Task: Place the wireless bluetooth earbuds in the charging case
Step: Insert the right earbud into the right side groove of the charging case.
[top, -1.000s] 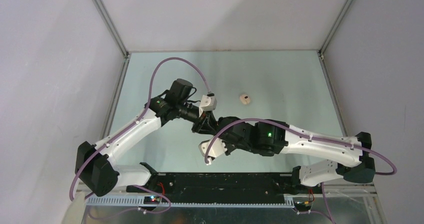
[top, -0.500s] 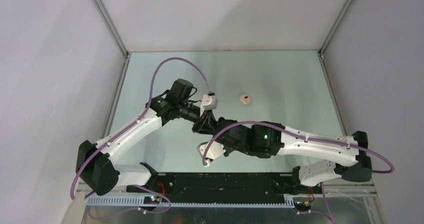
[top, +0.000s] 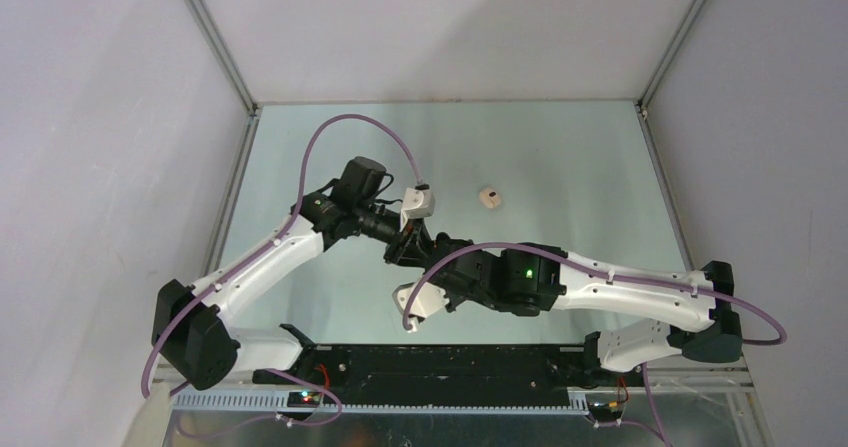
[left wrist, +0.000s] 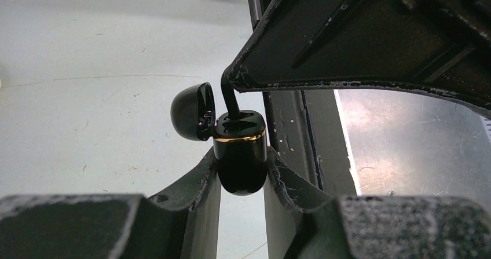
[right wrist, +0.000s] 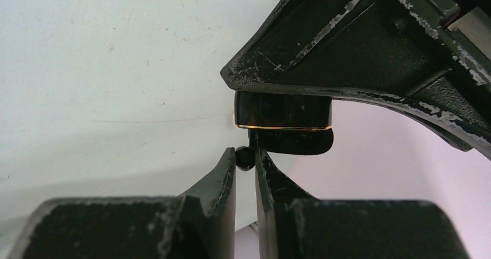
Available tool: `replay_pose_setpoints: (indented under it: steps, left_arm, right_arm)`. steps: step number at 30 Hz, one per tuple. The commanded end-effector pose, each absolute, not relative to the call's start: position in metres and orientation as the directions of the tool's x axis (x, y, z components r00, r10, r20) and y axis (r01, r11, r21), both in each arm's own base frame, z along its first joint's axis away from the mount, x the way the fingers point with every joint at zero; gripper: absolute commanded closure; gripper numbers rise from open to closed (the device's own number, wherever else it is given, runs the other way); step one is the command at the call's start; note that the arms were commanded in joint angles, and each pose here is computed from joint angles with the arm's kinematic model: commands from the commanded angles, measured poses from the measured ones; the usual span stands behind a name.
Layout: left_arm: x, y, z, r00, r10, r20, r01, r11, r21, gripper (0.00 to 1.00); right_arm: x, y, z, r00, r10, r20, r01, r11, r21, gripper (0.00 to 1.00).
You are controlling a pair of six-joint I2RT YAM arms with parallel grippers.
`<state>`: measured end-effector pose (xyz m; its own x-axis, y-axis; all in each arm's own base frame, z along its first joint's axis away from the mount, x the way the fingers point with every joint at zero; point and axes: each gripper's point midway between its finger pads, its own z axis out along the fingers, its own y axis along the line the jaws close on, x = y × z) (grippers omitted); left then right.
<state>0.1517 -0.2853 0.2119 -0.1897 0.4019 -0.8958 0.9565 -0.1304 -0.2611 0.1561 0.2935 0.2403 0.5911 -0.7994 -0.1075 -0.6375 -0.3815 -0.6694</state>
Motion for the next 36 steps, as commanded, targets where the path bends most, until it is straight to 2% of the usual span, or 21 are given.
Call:
replay_pose_setpoints:
  steps: [1,8,14,16,18,19,21,26,36]
  left_arm:
    - [0.154,-0.290,0.215,-0.168,0.372,-0.913,0.960,-0.150,-0.238,1.00]
    - [0.152,-0.289,0.216,-0.163,0.370,-0.915,0.960,-0.156,-0.234,1.00]
    - [0.150,-0.289,0.219,-0.152,0.360,-0.921,0.960,-0.169,-0.225,1.00]
    - [0.149,-0.288,0.219,-0.148,0.357,-0.922,0.959,-0.174,-0.222,1.00]
    - [0.148,-0.288,0.220,-0.143,0.353,-0.925,0.960,-0.180,-0.217,1.00]
    - [0.147,-0.288,0.221,-0.140,0.351,-0.926,0.960,-0.182,-0.214,1.00]
    - [0.146,-0.287,0.222,-0.134,0.348,-0.928,0.959,-0.189,-0.210,1.00]
    - [0.142,-0.284,0.226,-0.117,0.334,-0.935,0.956,-0.217,-0.197,1.00]
    - [0.141,-0.277,0.237,-0.108,0.287,-0.952,0.957,-0.230,-0.177,1.00]
  right_arm:
    - [0.157,0.325,0.262,0.607,-0.761,-0.228,-0.622,-0.278,-0.732,0.98]
    - [0.158,0.330,0.266,0.596,-0.754,-0.277,-0.645,-0.244,-0.724,0.98]
    - [0.161,0.328,0.267,0.587,-0.760,-0.278,-0.648,-0.236,-0.724,0.97]
    - [0.163,0.327,0.269,0.584,-0.762,-0.280,-0.646,-0.228,-0.728,0.94]
    - [0.164,0.327,0.271,0.582,-0.762,-0.282,-0.645,-0.222,-0.732,0.82]
    - [0.165,0.326,0.272,0.581,-0.763,-0.284,-0.644,-0.218,-0.733,0.73]
    - [0.165,0.326,0.275,0.579,-0.761,-0.293,-0.647,-0.210,-0.733,0.66]
    - [0.165,0.327,0.293,0.564,-0.752,-0.343,-0.666,-0.168,-0.727,0.57]
    - [0.146,0.315,0.338,0.540,-0.682,-0.494,-0.758,-0.137,-0.638,0.51]
